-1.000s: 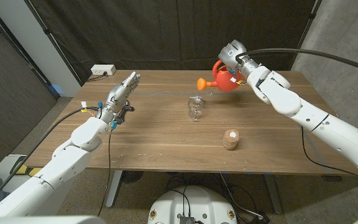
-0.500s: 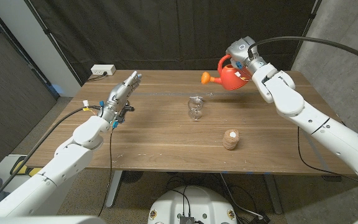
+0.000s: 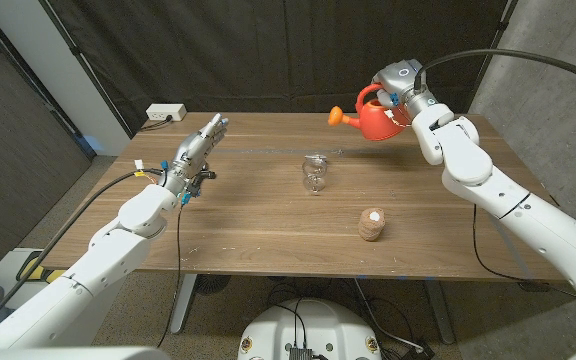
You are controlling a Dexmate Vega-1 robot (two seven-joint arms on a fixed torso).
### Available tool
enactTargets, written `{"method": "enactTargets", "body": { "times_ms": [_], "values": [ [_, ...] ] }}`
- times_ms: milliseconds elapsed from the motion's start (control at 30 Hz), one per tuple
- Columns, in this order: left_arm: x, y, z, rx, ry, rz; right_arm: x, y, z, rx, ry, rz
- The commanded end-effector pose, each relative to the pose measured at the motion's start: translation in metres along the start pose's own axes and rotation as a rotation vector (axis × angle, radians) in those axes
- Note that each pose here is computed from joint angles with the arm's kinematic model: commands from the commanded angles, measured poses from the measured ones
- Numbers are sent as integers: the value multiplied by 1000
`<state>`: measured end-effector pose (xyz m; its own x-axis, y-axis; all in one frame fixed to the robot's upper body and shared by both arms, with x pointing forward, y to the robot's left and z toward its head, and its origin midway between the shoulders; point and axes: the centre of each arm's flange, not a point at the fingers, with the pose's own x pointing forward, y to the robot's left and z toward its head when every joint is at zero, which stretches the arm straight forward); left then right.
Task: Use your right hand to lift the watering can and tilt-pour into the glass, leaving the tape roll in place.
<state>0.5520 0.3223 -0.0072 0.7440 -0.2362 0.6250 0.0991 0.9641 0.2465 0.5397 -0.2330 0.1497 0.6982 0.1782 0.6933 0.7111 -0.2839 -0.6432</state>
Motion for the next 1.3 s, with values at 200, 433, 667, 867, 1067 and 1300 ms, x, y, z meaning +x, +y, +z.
{"method": "enactTargets", "body": {
  "times_ms": [200,433,667,867,1067,1300],
  "values": [
    [3,0,0,1,1,-4,-12,22,-35,316,157,49],
    [5,-1,2,3,-2,-12,-15,30,-48,451,203,31],
    [6,-1,1,4,4,-14,-22,41,-59,572,253,40],
    [7,0,-2,-2,13,-15,-35,50,-68,638,302,14],
    [9,1,-3,-2,12,-19,-52,55,-75,647,365,-6],
    [13,1,-6,-5,16,-33,-72,60,-87,627,435,-9]
  ]
}}
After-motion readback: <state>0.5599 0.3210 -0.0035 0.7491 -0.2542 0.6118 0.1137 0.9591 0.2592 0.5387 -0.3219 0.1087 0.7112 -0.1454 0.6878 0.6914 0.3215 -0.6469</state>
